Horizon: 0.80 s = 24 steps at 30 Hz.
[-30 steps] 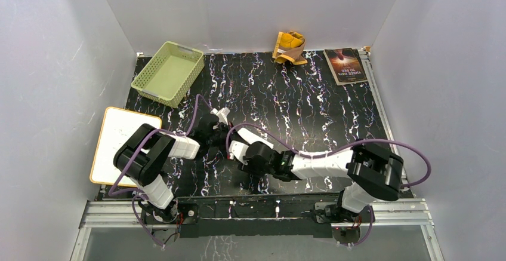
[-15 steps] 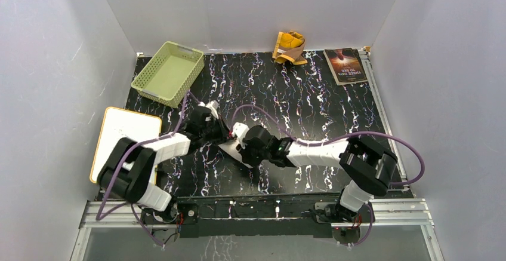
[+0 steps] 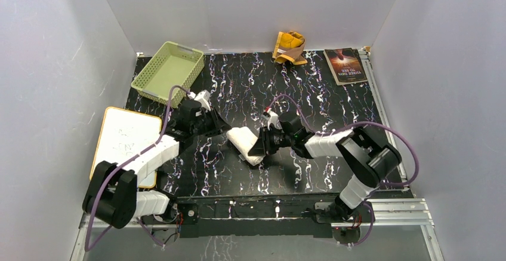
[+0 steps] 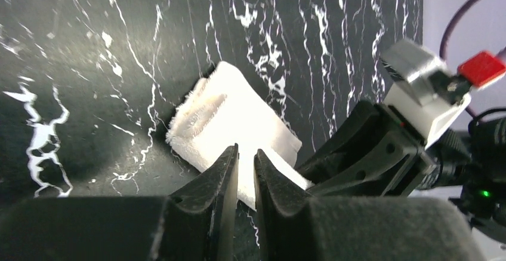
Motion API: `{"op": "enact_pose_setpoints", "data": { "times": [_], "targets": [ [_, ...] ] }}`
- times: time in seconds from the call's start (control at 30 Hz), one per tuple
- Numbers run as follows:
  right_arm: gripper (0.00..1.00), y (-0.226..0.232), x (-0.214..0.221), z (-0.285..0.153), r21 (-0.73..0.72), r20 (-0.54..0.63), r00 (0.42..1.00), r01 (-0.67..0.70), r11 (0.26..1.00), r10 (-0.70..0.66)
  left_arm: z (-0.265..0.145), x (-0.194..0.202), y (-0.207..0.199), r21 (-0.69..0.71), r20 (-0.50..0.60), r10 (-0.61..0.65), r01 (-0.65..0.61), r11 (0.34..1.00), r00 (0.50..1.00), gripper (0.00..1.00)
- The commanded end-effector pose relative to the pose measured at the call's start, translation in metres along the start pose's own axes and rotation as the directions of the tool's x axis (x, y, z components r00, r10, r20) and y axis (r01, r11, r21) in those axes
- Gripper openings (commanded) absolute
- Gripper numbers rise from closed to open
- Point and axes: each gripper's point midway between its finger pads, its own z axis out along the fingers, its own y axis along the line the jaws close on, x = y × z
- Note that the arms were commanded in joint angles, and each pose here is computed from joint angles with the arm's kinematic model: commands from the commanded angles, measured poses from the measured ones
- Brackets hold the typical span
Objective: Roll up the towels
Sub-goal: Roll the towel at the center of the board.
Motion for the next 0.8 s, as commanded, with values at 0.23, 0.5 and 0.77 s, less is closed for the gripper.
{"op": "enact_pose_setpoints", "data": {
  "times": [0.23, 0.5, 0.77],
  "targets": [
    [0.00, -0.001, 0.014, 0.005, -0.192, -0.053, 0.982, -0.187, 0.963, 0.180, 0.033, 0.037, -0.026, 0.220, -0.136, -0.075, 0.104, 0.970, 0.988, 0.14],
    [0.00, -0.010, 0.010, 0.005, -0.129, -0.031, 0.990, -0.142, 0.981, 0.139, 0.049, 0.066, 0.006, 0.119, -0.178, -0.095, 0.118, 0.986, 0.979, 0.12],
    [0.36, -0.035, -0.040, -0.019, 0.232, 0.049, 0.987, 0.137, 0.963, -0.153, 0.055, 0.093, 0.034, 0.029, -0.221, -0.092, 0.101, 0.994, 0.971, 0.10]
  ]
}}
